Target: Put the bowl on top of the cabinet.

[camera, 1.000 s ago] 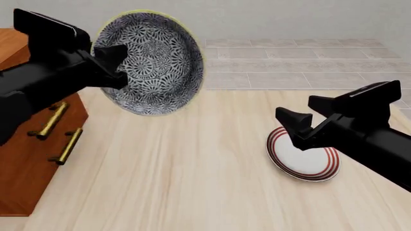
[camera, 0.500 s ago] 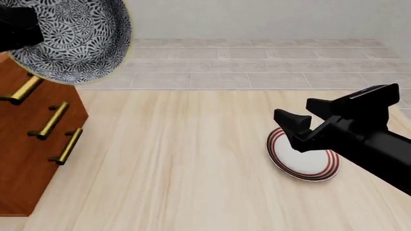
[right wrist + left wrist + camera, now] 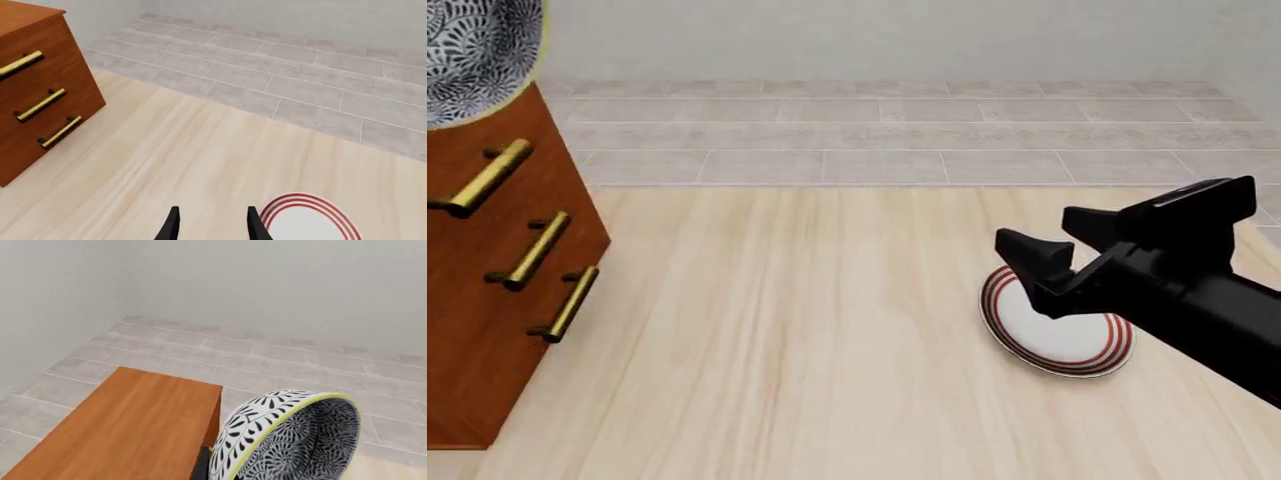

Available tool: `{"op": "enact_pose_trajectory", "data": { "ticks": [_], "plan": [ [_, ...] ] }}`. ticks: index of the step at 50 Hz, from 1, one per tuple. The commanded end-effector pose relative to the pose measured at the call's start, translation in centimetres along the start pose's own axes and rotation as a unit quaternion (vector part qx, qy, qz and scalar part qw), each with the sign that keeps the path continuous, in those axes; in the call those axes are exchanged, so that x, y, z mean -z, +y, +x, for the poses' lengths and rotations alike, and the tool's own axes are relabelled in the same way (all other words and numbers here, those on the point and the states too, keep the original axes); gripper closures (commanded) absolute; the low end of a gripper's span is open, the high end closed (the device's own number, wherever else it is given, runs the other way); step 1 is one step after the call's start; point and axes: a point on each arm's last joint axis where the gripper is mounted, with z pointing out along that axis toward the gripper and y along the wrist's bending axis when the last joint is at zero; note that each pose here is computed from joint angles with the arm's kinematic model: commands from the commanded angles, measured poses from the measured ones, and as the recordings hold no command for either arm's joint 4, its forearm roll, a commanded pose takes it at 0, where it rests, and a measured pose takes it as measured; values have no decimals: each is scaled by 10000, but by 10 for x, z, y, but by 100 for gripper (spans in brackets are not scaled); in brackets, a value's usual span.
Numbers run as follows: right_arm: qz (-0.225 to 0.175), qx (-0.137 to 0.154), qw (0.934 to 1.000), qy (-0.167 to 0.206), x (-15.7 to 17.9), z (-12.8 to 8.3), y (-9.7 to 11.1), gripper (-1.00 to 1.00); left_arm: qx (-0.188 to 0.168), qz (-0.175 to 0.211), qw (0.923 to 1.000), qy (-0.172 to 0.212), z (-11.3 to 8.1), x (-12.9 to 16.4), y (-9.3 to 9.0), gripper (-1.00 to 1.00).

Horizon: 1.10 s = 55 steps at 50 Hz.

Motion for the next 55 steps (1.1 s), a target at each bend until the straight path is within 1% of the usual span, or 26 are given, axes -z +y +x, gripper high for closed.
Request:
{"op": "enact_pose_trajectory", "data": {
  "ticks": [1,3,4,5,7,8,13,14,15,17,18,19,22,24,25,30,35,36,38,39,41,44,45,48,50,55],
  "plan": [
    [0,-25,10000,9,0,0,0,-100,904,-272,9955,131,-12,-23,11,100],
    [4,-26,10000,10,0,1,0,-100,1197,-240,9921,280,-4,-33,9,100],
    [6,-30,10000,8,0,1,0,-100,1197,-240,9921,280,-4,-33,9,100],
    [6,-34,10000,6,0,1,0,-100,1424,-344,9886,350,4,-40,13,100],
    [9,-35,10000,9,0,1,0,-100,1454,-412,9879,358,6,-42,16,100],
    [9,-33,10000,12,0,1,0,-100,1538,-521,9861,346,8,-43,21,100],
    [-4,-27,10000,33,-1,2,0,-100,1872,-783,9785,372,20,-54,33,100],
    [-3,-28,10000,34,-2,2,0,-100,1951,-807,9767,387,22,-57,35,100],
    [-3,-28,10000,34,-2,2,0,-100,1951,-807,9767,387,22,-57,35,100],
    [9,-43,10000,32,-2,1,0,-100,2122,-985,9715,381,29,-62,44,100],
    [9,-43,10000,32,-2,1,0,-100,2122,-985,9715,380,29,-62,44,100],
    [12,-44,10000,30,-2,1,0,-100,2224,-1040,9686,387,32,-64,46,100],
    [12,-46,10000,37,-2,2,0,-100,2247,-1238,9661,291,34,-63,57,100],
    [8,-51,10000,36,-2,2,0,-100,2296,-1252,9647,306,35,-65,58,100],
    [12,-48,10000,38,-2,2,-1,-100,2333,-1350,9625,288,37,-66,63,100],
    [11,-55,10000,36,-2,2,0,-100,2397,-1362,9606,340,44,-72,65,100],
    [14,-62,10000,42,-2,3,-1,-100,2531,-1531,9546,354,55,-77,75,100],
    [13,-65,10000,43,-2,3,-1,-100,2562,-1582,9529,377,53,-79,77,100],
    [15,-63,10000,45,-2,3,-1,-100,2623,-1561,9513,423,57,-82,76,100],
    [15,-62,10000,46,-3,3,-1,-100,2688,-1544,9496,464,64,-85,75,100],
    [14,-65,10000,53,-3,3,-1,-100,2662,-1570,9499,464,66,-86,77,100],
    [9,-76,10000,47,-3,3,0,-100,2708,-1616,9478,464,69,-87,80,100],
    [12,-82,10000,46,-2,4,-1,-100,2759,-1667,9456,449,71,-87,83,100],
    [16,-85,10000,44,-2,4,-1,-100,2802,-1678,9440,460,74,-88,83,100],
    [9,-97,9999,42,-2,4,0,-100,2912,-1708,9400,487,80,-90,85,100],
    [5,-98,9999,45,-2,3,0,-100,3046,-1709,9353,576,92,-96,84,100]
  ]
}}
